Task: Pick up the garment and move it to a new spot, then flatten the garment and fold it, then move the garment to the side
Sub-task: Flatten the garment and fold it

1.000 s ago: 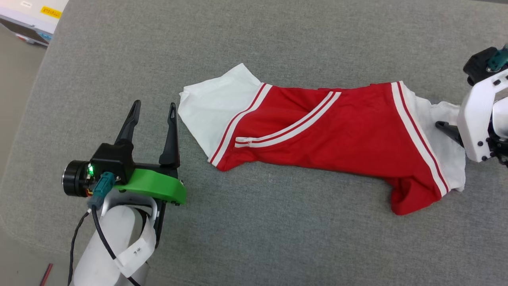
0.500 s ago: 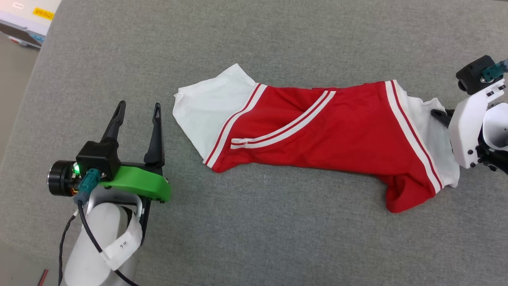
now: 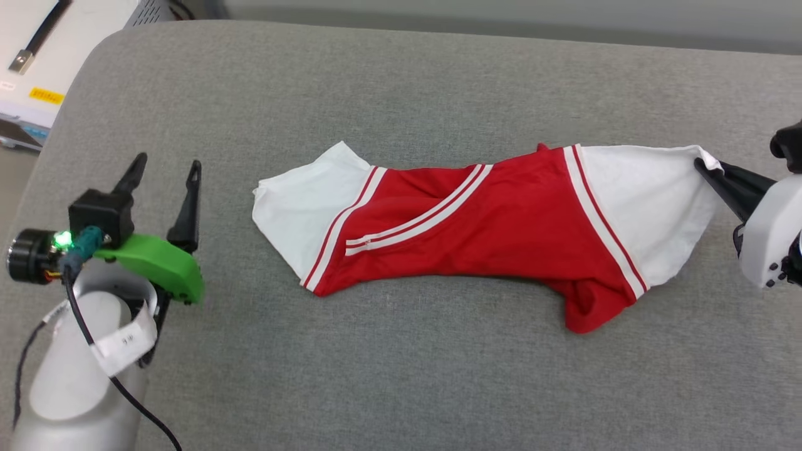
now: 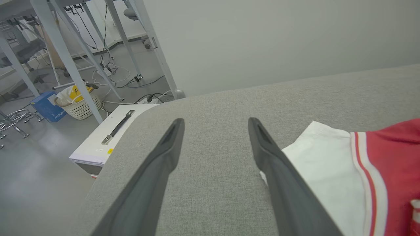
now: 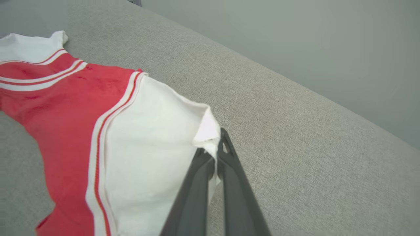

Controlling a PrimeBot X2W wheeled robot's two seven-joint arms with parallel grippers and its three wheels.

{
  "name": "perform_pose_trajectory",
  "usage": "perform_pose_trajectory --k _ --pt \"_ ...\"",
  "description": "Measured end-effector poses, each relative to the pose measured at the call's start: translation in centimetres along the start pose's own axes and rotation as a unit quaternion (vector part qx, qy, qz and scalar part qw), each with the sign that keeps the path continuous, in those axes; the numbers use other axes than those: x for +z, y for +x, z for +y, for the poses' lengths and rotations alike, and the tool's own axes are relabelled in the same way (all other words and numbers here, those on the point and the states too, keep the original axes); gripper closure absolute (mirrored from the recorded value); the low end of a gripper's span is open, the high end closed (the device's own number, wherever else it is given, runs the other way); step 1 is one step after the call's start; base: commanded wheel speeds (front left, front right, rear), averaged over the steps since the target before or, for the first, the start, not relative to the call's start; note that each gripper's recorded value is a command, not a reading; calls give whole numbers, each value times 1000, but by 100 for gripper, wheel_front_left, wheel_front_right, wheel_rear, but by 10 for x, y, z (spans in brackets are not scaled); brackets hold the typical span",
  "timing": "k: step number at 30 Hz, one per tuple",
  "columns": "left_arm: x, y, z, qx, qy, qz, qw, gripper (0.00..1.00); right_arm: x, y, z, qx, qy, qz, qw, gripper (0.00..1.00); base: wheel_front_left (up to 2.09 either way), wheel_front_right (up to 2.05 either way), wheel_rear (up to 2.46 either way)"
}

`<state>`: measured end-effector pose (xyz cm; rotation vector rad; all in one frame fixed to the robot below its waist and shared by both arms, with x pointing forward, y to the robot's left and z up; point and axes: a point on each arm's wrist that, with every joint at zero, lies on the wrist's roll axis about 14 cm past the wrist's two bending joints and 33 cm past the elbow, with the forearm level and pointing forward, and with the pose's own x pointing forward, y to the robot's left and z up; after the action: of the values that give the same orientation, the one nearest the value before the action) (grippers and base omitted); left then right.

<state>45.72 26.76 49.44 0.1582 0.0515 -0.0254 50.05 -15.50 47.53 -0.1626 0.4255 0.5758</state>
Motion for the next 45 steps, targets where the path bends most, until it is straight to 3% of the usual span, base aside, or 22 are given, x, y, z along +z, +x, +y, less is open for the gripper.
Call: perform_pose_trajectory --k 5,9,14,15,19,29,32,33,34,35,38,45 --pt "15 25 -7 -45 36 38 998 0 7 -32 -3 -15 -9 -27 999 100 0 0 0" --pt "7 34 -24 -91 42 118 988 0 11 -50 -4 -25 -10 -47 999 100 0 0 0" --pt "-23 27 -39 -139 33 260 955 0 7 -62 -1 -35 -14 -49 998 100 0 0 0" --pt "-37 22 -50 -167 27 330 929 0 5 -62 5 -35 -11 -46 998 100 0 0 0" --pt "-46 24 -65 -192 15 377 906 0 3 -60 9 -35 -8 -43 998 100 0 0 0" --pt "-101 20 -85 -221 51 472 852 0 -13 -47 16 -27 11 -24 999 100 0 0 0" --pt "-115 20 -89 -224 50 488 842 0 -21 -45 15 -29 16 -15 999 100 0 0 0" --pt "-118 20 -88 -223 52 492 840 38 -22 -45 15 -29 17 -14 999 100 0 0 0" --pt "-120 19 -89 -225 54 496 837 87 -24 -45 14 -30 19 -12 999 100 0 0 0" --pt "-121 20 -89 -227 56 497 836 100 -26 -46 14 -31 19 -9 999 100 0 0 0" --pt "-118 22 -94 -233 45 483 843 100 -26 -47 12 -35 19 -11 999 100 0 0 0" --pt "-79 34 -100 -238 -6 376 896 100 -5 -58 7 -51 10 -50 997 100 0 0 0"
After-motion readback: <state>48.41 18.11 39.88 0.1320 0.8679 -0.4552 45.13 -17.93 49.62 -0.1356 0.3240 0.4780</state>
